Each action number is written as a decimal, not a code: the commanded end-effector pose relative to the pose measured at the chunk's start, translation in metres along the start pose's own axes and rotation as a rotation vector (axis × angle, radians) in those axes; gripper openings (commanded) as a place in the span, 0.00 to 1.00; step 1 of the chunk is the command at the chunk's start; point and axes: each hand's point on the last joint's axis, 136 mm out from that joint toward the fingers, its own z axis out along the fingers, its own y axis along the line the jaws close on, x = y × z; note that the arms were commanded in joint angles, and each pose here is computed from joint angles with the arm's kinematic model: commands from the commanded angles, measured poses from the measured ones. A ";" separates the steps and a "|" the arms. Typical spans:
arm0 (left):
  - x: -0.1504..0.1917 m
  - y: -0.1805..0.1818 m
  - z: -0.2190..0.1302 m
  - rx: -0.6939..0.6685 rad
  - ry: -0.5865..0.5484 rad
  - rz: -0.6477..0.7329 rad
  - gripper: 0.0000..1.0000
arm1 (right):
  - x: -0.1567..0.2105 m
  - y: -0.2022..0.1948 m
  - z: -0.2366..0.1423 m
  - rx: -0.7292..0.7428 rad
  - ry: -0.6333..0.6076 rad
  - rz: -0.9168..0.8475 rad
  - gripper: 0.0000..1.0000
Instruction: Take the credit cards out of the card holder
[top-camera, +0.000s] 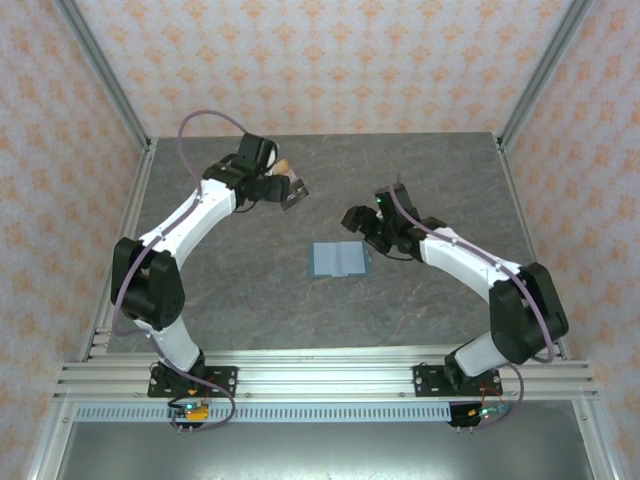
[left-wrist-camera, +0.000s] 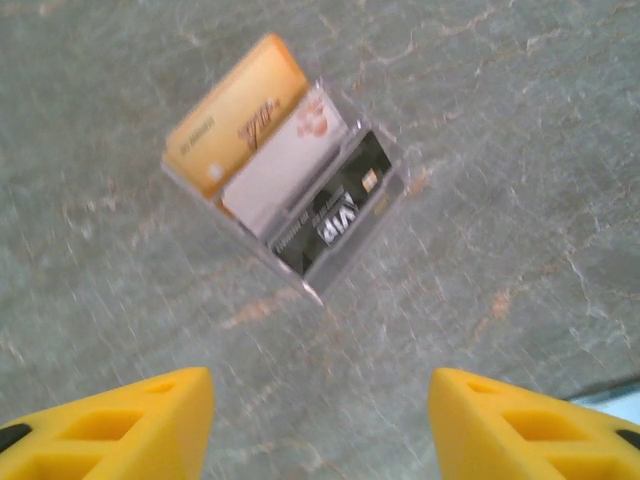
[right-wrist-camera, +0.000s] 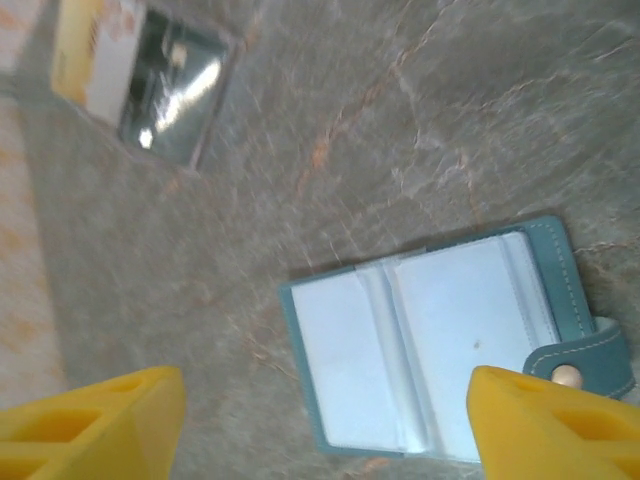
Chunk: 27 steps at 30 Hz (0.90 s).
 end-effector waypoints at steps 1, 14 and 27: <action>0.037 0.004 -0.003 -0.068 0.068 -0.195 0.57 | 0.019 -0.010 0.009 0.123 0.063 -0.112 0.69; 0.114 -0.084 0.003 0.166 0.236 -0.415 0.39 | 0.041 -0.053 0.030 0.374 0.115 -0.196 0.49; 0.148 -0.128 0.033 0.181 0.374 -0.394 0.31 | 0.044 -0.072 0.035 0.450 0.132 -0.215 0.55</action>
